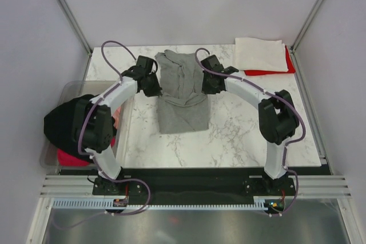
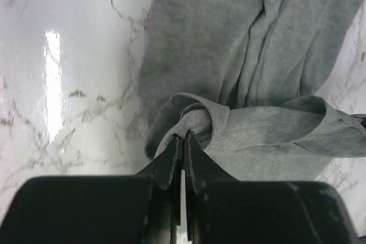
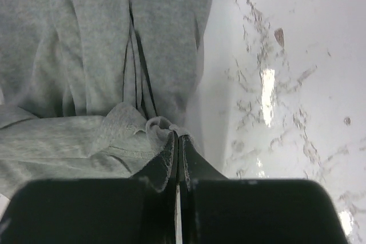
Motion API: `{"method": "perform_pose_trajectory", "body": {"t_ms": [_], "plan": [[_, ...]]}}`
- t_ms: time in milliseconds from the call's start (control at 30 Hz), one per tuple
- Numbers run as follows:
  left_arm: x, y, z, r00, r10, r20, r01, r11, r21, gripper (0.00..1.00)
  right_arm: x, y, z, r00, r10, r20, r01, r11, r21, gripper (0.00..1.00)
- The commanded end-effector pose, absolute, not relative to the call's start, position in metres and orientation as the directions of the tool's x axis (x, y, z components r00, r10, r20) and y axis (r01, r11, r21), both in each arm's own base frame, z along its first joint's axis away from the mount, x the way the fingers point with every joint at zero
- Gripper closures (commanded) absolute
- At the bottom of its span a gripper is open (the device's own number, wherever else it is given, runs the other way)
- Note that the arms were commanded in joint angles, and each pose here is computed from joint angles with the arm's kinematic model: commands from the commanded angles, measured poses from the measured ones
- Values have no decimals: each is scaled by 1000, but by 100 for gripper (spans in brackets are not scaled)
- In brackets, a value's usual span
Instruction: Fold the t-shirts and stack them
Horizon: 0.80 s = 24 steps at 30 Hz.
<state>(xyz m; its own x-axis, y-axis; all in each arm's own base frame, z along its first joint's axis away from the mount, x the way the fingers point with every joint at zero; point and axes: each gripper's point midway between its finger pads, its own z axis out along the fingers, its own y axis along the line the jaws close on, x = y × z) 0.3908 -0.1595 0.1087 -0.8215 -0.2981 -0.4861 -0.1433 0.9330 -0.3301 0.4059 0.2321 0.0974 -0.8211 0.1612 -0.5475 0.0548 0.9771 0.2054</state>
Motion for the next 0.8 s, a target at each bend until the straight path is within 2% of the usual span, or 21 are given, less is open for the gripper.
{"method": "perform_pose_trajectory", "body": {"t_ms": [0,67,100,133,167,233,333,367,400,433,467,500,567,633,667,700,733,767], "plan": [[425,-164,96,-839,-299,-454,-122,918,-378,88,449,242,103,-806,167,-568,18,966,258,100],[436,-162,88,-856,-312,-413,-138,907,-398,77,465,240,88,-827,171,-536,29,964,263,73],[442,-153,87,-858,-332,-392,-168,903,-396,68,486,244,110,-800,187,-571,13,956,294,57],[461,-154,93,-855,-342,-391,-170,895,-413,61,499,232,114,-795,211,-568,34,951,306,31],[462,-144,95,-865,-351,-358,-194,893,-407,53,522,227,129,-775,238,-586,31,940,341,26],[481,-141,121,-852,-367,-372,-192,882,-431,48,526,216,139,-788,253,-561,50,935,351,22],[473,-130,144,-843,-363,-397,-192,892,-408,45,516,205,163,-772,259,-581,46,934,355,22],[466,-128,164,-824,-368,-430,-179,891,-418,44,505,204,192,-742,267,-614,23,927,375,22],[461,-127,170,-815,-371,-445,-172,889,-425,44,489,208,173,-761,254,-597,14,927,376,22],[445,-126,156,-833,-370,-412,-188,888,-419,44,477,212,174,-759,256,-598,3,921,390,21],[434,-126,173,-814,-380,-439,-175,881,-440,44,462,214,192,-739,259,-622,-24,912,409,21],[424,-130,171,-820,-379,-429,-162,872,-462,44,438,223,167,-775,223,-591,-36,918,394,21],[394,-132,144,-835,-391,-387,-180,859,-479,44,410,229,169,-781,212,-587,-56,913,405,21],[352,-136,128,-851,-385,-356,-180,852,-492,44,375,231,136,-822,197,-535,-43,914,403,22],[345,-138,125,-844,-398,-358,-180,841,-511,44,359,235,143,-825,231,-516,-43,885,464,23],[331,-142,135,-834,-396,-384,-152,834,-530,45,335,227,113,-857,234,-458,-7,885,465,24],[307,-143,111,-856,-391,-338,-176,835,-521,45,328,228,110,-854,257,-453,-1,869,495,26],[300,-147,110,-850,-403,-340,-174,823,-541,45,317,230,115,-852,283,-441,2,844,537,27]]}}
